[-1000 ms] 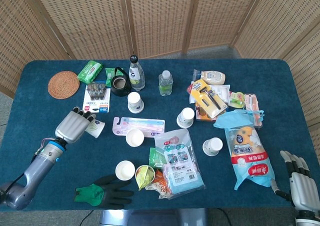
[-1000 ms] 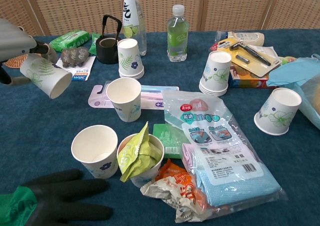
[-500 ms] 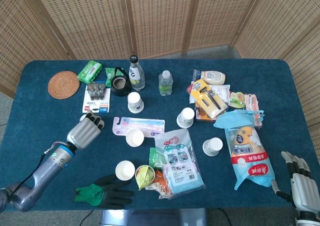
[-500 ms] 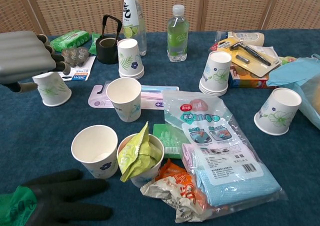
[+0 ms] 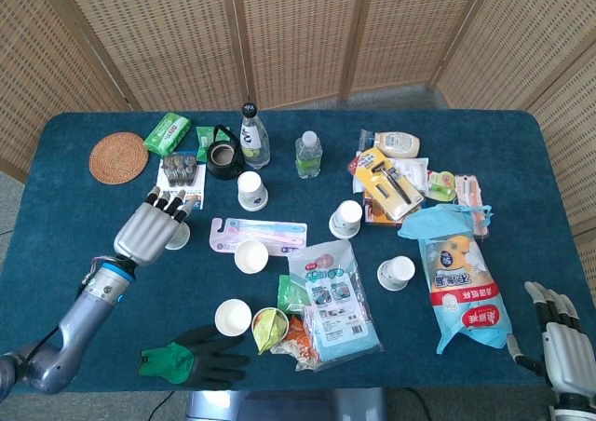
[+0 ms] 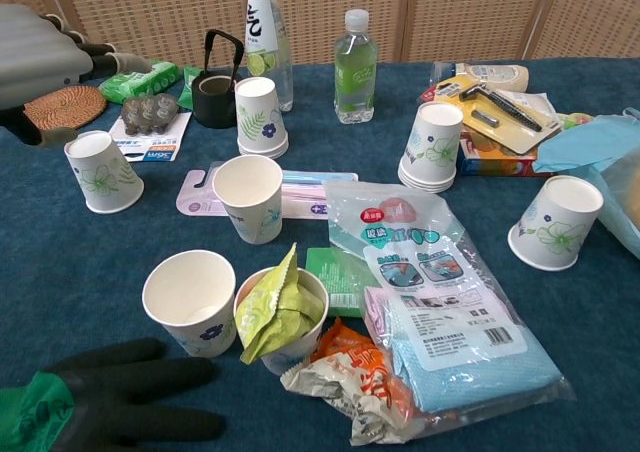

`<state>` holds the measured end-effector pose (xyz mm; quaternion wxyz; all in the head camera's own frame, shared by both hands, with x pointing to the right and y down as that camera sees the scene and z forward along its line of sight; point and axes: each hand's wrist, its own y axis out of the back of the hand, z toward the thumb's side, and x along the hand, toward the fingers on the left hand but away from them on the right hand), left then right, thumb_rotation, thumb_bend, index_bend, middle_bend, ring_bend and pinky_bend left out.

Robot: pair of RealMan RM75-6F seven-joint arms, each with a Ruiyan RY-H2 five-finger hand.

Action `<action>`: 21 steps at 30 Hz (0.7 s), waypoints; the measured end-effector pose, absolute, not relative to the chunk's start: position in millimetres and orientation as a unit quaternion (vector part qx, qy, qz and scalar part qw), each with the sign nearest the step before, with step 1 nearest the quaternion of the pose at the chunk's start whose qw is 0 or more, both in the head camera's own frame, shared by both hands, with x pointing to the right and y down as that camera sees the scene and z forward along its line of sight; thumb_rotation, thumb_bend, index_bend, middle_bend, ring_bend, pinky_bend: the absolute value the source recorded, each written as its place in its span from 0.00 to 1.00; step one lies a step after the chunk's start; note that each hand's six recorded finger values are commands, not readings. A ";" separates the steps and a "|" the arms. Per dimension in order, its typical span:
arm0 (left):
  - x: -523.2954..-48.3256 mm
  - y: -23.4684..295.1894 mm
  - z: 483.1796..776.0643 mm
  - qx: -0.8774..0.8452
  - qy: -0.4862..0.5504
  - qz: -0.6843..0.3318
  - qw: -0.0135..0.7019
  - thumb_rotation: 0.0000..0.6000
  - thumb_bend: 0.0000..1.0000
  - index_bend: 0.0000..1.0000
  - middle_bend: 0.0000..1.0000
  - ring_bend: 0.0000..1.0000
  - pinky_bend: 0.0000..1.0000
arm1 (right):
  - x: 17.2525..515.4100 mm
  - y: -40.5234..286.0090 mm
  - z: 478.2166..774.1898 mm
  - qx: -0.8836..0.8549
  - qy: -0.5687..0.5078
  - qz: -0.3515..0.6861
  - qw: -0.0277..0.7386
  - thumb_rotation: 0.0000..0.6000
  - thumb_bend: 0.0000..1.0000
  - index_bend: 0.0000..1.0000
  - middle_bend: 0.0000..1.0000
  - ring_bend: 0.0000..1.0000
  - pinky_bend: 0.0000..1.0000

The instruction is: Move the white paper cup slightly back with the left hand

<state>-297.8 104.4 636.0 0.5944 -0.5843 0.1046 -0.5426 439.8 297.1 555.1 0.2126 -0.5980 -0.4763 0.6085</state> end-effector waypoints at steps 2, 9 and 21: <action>-301.6 104.7 634.1 -0.609 0.130 -0.545 0.561 1.00 0.40 0.00 0.14 0.20 0.14 | 439.4 295.2 554.6 -0.598 -0.475 0.608 0.216 1.00 0.42 0.00 0.04 0.00 0.00; -332.1 113.5 625.1 -0.687 0.236 -0.546 0.418 1.00 0.40 0.00 0.13 0.19 0.12 | 437.7 286.0 554.8 -0.597 -0.471 0.609 0.225 1.00 0.42 0.00 0.04 0.00 0.00; -415.1 169.7 594.8 -0.701 0.349 -0.551 0.289 1.00 0.40 0.00 0.13 0.19 0.10 | 435.5 276.4 556.4 -0.588 -0.465 0.617 0.239 1.00 0.42 0.00 0.04 0.00 0.00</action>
